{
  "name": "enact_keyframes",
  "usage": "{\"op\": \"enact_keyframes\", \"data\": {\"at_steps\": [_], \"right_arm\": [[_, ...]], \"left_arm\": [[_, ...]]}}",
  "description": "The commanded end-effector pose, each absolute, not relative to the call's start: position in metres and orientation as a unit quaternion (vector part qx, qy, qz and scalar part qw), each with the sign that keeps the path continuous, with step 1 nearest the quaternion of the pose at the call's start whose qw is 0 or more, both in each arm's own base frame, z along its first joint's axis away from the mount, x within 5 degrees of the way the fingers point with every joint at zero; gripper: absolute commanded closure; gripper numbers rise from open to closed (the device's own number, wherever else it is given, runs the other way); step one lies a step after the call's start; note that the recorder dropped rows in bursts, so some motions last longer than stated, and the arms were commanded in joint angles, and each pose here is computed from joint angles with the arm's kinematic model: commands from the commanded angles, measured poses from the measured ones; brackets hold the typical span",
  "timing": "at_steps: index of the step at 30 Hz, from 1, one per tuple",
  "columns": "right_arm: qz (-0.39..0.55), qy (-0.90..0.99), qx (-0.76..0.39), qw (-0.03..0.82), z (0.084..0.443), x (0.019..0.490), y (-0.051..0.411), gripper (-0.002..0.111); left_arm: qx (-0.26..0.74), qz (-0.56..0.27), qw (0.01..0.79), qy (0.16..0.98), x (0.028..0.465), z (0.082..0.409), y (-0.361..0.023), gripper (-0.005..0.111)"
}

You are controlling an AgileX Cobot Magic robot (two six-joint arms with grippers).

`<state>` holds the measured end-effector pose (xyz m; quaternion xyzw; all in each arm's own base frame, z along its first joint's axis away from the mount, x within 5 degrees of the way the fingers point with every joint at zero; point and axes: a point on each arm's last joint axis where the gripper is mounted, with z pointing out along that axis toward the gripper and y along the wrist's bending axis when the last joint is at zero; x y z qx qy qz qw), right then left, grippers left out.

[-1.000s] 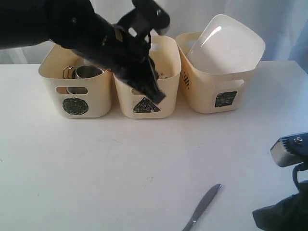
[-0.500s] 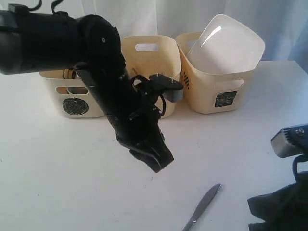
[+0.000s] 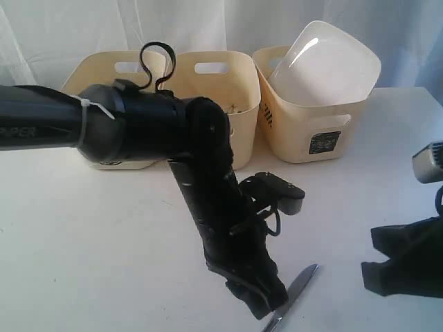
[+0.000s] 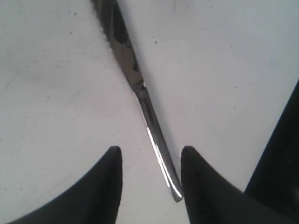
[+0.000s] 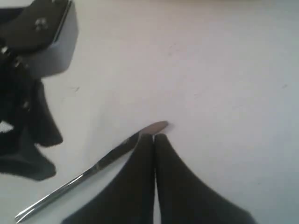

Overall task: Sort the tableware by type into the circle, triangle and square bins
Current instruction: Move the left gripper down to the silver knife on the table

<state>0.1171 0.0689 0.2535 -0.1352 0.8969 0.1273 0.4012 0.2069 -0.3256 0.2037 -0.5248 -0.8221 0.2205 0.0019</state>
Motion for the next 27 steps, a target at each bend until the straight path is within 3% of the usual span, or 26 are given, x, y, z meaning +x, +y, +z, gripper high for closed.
{"op": "enact_keyframes", "data": {"at_steps": [1, 10, 27], "right_arm": [[0.076, 0.886, -0.093, 0.447, 0.258, 0.125, 0.057, 0.108], [-0.003, 0.877, -0.031, 0.479, 0.262, 0.13, 0.04, 0.108], [-0.023, 0.881, -0.02, 0.471, 0.261, 0.129, 0.035, 0.108]], "left_arm": [[-0.537, 0.227, -0.001, -0.812, 0.192, 0.202, -0.336, 0.061], [-0.556, 0.217, -0.032, -0.801, 0.181, 0.196, -0.351, 0.061], [-0.557, 0.153, 0.004, -0.816, 0.191, 0.139, -0.354, 0.061]]}}
